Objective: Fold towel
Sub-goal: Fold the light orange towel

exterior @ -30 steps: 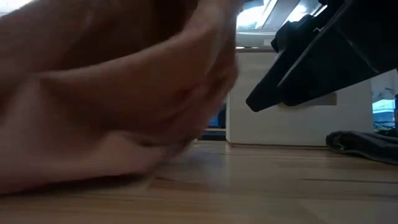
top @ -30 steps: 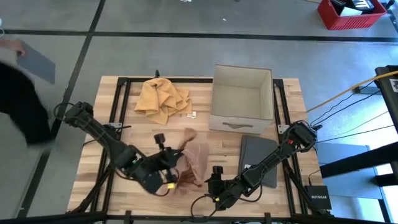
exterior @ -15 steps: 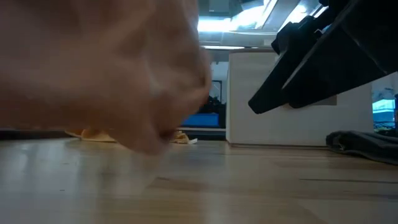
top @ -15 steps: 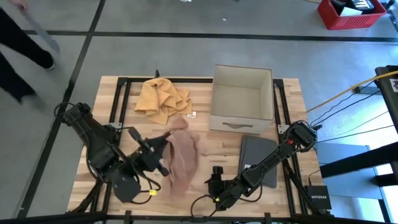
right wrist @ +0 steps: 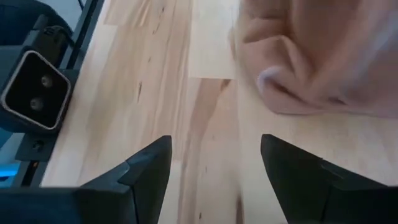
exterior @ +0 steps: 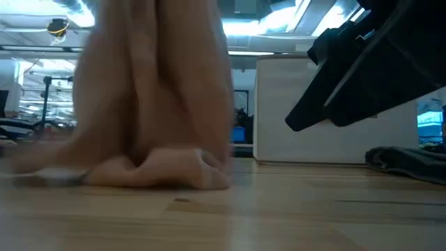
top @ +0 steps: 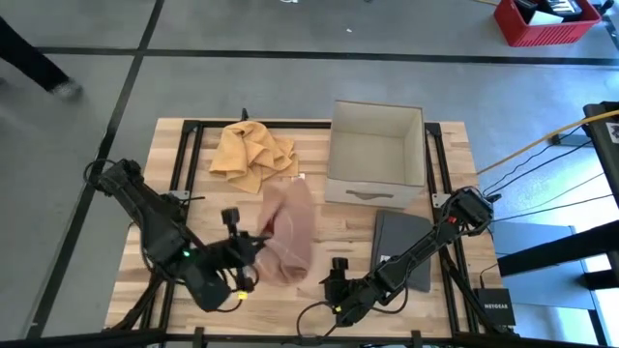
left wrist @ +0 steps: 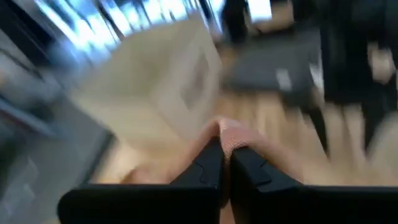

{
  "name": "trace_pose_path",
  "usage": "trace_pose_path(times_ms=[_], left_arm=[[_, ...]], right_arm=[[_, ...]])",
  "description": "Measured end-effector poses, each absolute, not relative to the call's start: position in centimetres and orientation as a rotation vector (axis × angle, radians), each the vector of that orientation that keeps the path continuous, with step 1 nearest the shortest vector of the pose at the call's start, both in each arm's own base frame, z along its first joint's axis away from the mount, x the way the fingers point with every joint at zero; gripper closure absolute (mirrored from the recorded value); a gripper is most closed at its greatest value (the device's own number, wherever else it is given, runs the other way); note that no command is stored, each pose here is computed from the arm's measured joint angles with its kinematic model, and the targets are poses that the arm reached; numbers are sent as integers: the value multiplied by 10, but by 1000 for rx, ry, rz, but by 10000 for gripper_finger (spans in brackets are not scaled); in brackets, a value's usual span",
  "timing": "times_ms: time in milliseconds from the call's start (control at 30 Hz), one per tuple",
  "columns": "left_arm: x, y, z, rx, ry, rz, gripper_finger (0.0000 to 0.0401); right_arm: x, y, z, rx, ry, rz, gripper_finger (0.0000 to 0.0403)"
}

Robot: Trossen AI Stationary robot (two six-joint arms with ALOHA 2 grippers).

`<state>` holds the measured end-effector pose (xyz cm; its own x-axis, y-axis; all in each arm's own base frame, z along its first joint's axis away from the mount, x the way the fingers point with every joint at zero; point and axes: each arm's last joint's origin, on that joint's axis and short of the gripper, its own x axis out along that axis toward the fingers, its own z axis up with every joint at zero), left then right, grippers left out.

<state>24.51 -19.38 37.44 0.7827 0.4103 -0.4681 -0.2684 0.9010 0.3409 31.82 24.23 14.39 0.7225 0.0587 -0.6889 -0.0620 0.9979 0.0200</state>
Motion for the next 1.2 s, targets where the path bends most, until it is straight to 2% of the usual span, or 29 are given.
trace_pose_path(times_ms=[200,300,400,567,667,733,800,867,1000,1067,1200], left_arm=[[229,-202,282,19,932,278,396],[224,-205,240,-66,969,256,394],[225,-200,210,-163,1008,225,373],[224,-191,182,-334,1177,124,295],[224,-184,183,-486,1406,38,252],[226,-182,194,-580,1465,-3,235],[228,-178,211,-579,1433,-24,228],[231,-173,228,-508,1309,-20,227],[238,-158,261,-304,877,127,233],[243,-155,269,-226,725,201,236],[257,-153,267,-145,666,204,237]], right_arm=[[318,242,144,3,763,71,153],[319,242,144,9,762,66,153],[320,240,144,13,760,62,153],[320,240,144,29,762,60,153],[320,240,144,30,763,61,153],[320,240,144,29,763,61,153],[320,240,144,30,763,62,153],[320,240,144,29,763,62,153],[320,240,144,29,763,62,153],[320,240,144,30,763,62,153],[320,240,144,29,763,63,153]])
